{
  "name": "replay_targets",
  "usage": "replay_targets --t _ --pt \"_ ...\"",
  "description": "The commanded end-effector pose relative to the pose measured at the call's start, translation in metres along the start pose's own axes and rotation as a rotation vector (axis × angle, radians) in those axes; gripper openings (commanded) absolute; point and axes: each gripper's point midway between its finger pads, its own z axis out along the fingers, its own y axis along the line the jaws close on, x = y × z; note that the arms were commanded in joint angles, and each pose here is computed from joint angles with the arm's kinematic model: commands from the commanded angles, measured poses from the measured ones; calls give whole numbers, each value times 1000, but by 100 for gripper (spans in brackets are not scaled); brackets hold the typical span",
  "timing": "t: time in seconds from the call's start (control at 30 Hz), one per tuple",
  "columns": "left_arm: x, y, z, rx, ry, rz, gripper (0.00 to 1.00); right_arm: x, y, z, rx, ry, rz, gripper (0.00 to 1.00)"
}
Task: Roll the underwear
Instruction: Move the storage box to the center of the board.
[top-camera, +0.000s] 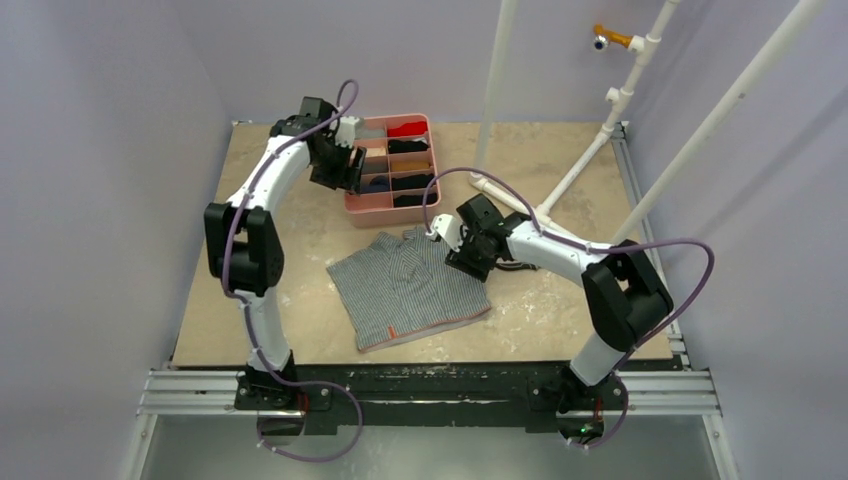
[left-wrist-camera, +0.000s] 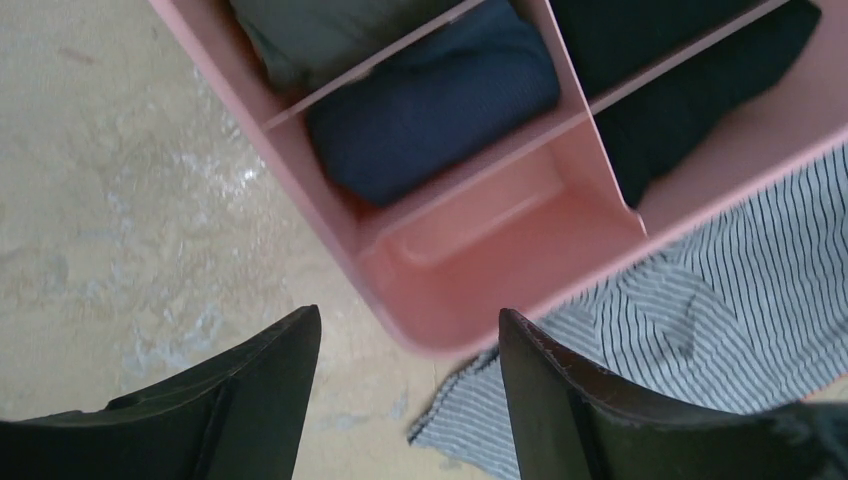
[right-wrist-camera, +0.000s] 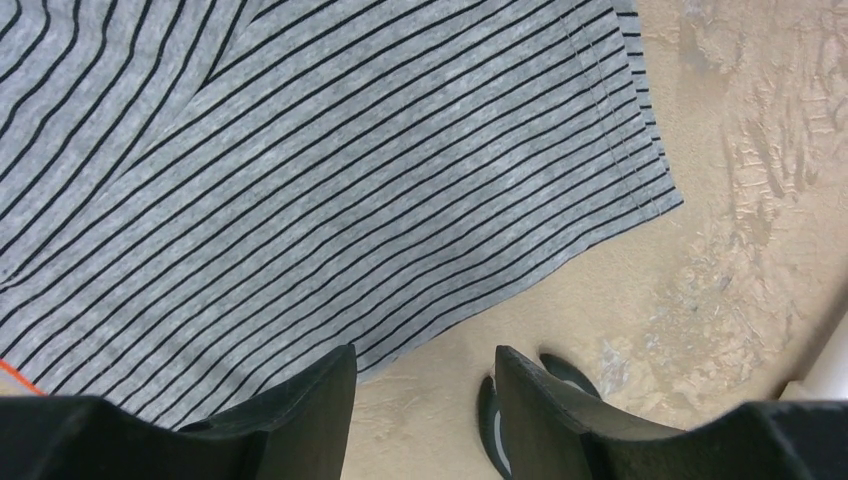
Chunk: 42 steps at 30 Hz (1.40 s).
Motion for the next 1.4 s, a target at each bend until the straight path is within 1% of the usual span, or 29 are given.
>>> replay_targets --t 0.0,0.1,0.17,0.37,0.5,0.63,0.77,0.87,0.97,1.07,1.17,1.27,1.3,1.37 --pt "-18 7 21 5 19 -108 65 -16 -3 -24 16 -62 6 52" --pt "-21 8 37 25 42 -152 64 -16 -3 -29 24 -70 15 52" --pt "-21 8 46 41 49 -170 62 -16 -4 -33 29 -77 22 53" --pt "-33 3 64 93 30 -219 50 -15 -10 -42 72 -92 71 53" --pt "-45 2 76 108 -2 -273 45 -12 -22 -51 112 -99 109 53" --pt "-63 2 84 125 -35 -313 35 -3 -37 -58 155 -87 140 53" --pt "-77 4 95 130 -62 -353 34 2 -51 -67 189 -94 173 53" --pt "-92 7 99 130 -104 -377 34 5 -60 -72 209 -99 200 54" --pt "-107 6 102 149 -148 -402 38 4 -62 -75 208 -113 211 54" --pt "-120 0 98 188 -184 -405 46 0 -56 -74 169 -135 201 55" --pt "-129 -7 75 215 -225 -378 53 -5 -48 -72 108 -148 160 56" --pt "-127 -11 46 204 -268 -333 61 -10 -34 -65 23 -168 148 56" --pt "-120 -11 40 195 -265 -321 67 -13 -30 -61 -2 -175 141 56" --pt "-113 -10 21 173 -282 -289 75 -16 -24 -54 -40 -176 128 55"
